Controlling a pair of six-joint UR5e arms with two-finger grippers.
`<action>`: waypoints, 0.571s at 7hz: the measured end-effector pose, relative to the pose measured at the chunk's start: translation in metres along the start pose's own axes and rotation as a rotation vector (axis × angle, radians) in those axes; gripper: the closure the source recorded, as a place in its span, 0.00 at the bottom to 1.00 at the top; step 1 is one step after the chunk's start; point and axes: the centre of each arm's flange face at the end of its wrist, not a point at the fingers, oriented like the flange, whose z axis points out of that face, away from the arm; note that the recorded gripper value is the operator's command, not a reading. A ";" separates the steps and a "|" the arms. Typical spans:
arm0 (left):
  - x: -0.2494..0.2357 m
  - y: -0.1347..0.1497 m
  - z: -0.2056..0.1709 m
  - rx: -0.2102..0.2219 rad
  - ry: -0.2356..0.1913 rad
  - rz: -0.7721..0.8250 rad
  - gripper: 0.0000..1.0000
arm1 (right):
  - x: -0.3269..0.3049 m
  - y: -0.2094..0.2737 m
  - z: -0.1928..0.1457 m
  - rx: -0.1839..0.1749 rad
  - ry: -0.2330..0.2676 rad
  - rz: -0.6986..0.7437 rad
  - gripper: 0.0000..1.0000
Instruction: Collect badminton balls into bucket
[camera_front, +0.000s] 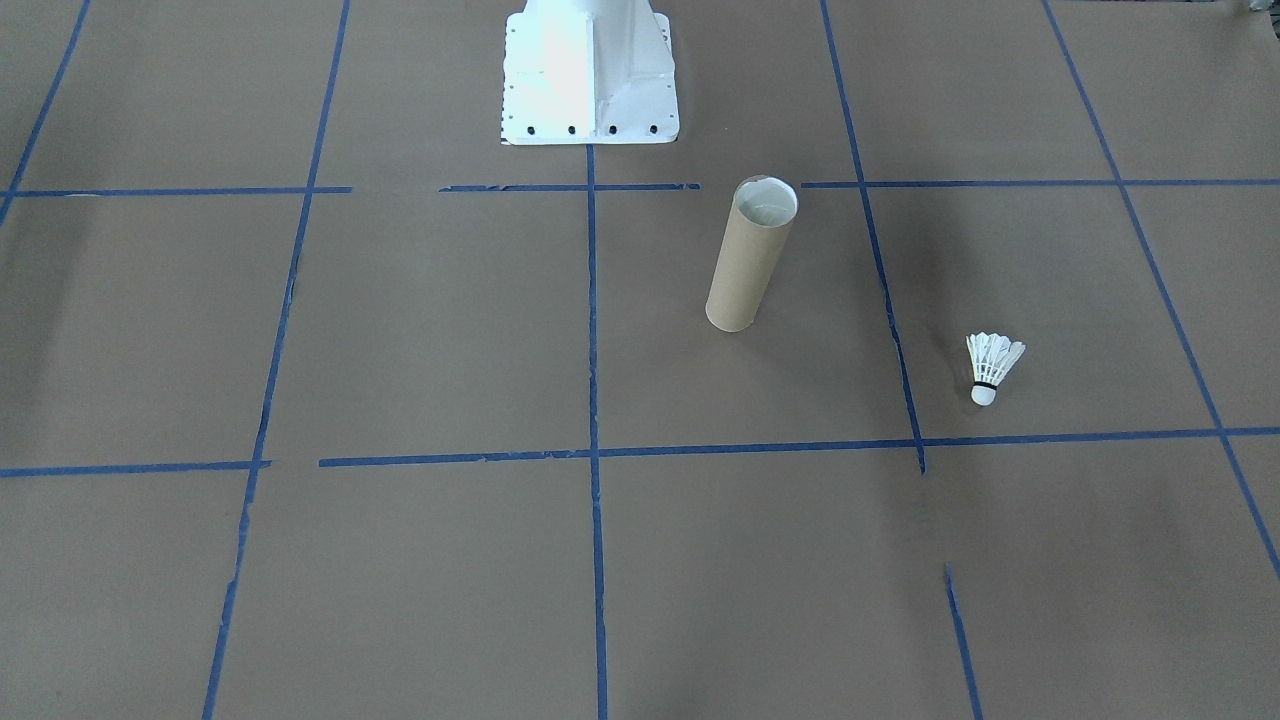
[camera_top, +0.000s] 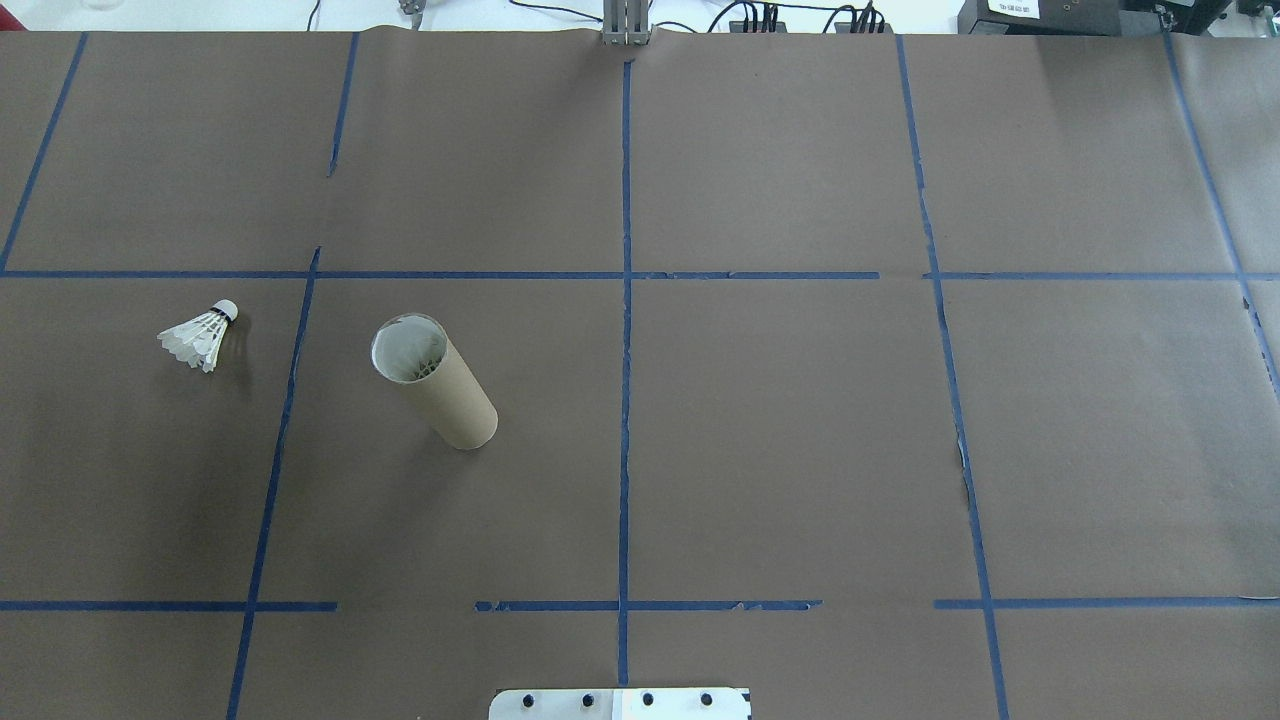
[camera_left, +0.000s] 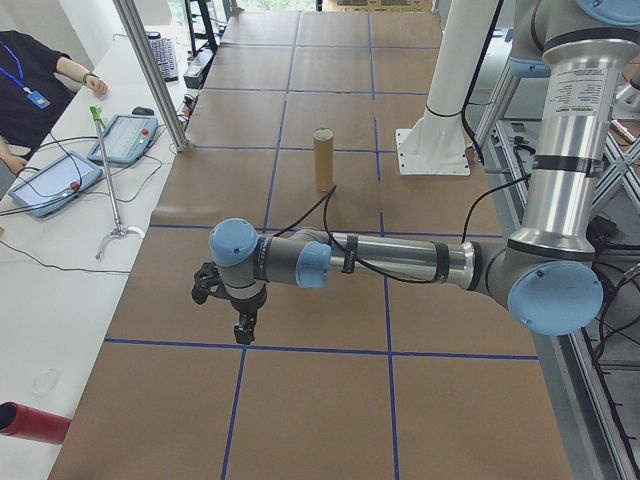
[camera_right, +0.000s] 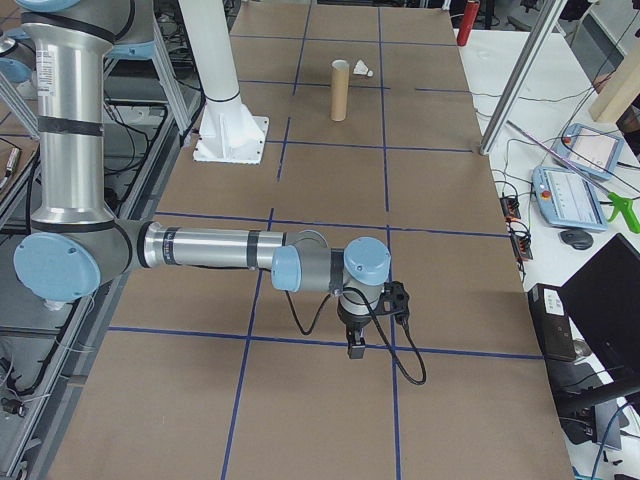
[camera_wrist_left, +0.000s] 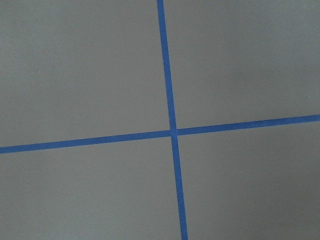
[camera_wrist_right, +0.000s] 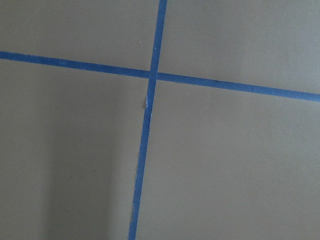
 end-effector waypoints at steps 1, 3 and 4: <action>0.001 -0.001 -0.001 0.004 -0.002 0.003 0.00 | 0.000 0.000 0.000 0.000 0.000 0.000 0.00; 0.007 -0.008 -0.006 0.018 -0.008 0.017 0.00 | 0.000 0.000 0.000 0.000 0.000 -0.001 0.00; 0.013 -0.016 -0.010 0.028 -0.017 0.030 0.00 | 0.000 0.000 0.000 0.000 0.000 0.000 0.00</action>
